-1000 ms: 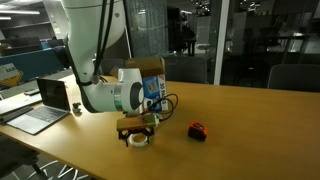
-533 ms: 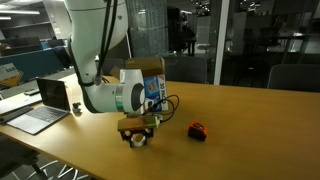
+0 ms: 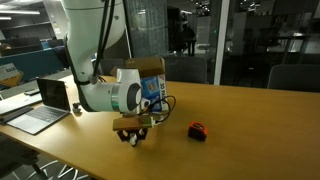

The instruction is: Put the rope in the blue box

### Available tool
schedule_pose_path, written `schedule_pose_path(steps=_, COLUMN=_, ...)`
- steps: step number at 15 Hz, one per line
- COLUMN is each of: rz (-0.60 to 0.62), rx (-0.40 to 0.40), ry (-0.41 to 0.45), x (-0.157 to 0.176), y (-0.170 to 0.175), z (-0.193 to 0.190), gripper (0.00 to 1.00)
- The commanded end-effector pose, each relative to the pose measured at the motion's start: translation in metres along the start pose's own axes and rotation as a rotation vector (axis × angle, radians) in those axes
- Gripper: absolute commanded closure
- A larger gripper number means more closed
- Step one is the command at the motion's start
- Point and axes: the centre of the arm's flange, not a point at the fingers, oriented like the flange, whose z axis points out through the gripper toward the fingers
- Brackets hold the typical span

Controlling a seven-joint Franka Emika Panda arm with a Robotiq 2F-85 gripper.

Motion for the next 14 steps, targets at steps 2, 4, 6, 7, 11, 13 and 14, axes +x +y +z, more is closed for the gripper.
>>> schedule_pose_path(steps=2, rz=0.047, rx=0.006, ry=0.001, x=-0.010, y=0.018, z=-0.024, gripper=0.86)
schedule_pose_path(steps=4, rz=0.081, rx=-0.023, ry=-0.003, x=-0.021, y=0.030, z=-0.053, gripper=0.85)
schedule_pose_path(steps=6, rz=0.133, rx=-0.059, ry=-0.007, x=-0.037, y=0.043, z=-0.092, gripper=0.86)
schedule_pose_path(steps=7, rz=0.155, rx=-0.074, ry=-0.011, x=-0.044, y=0.049, z=-0.107, gripper=0.86)
schedule_pose_path(steps=11, rz=0.263, rx=-0.166, ry=-0.005, x=-0.073, y=0.065, z=-0.182, gripper=0.86)
schedule_pose_path(steps=13, rz=0.306, rx=-0.229, ry=0.018, x=-0.079, y=0.074, z=-0.228, gripper=0.85)
schedule_pose_path(steps=14, rz=0.326, rx=-0.258, ry=0.036, x=-0.079, y=0.078, z=-0.252, gripper=0.86)
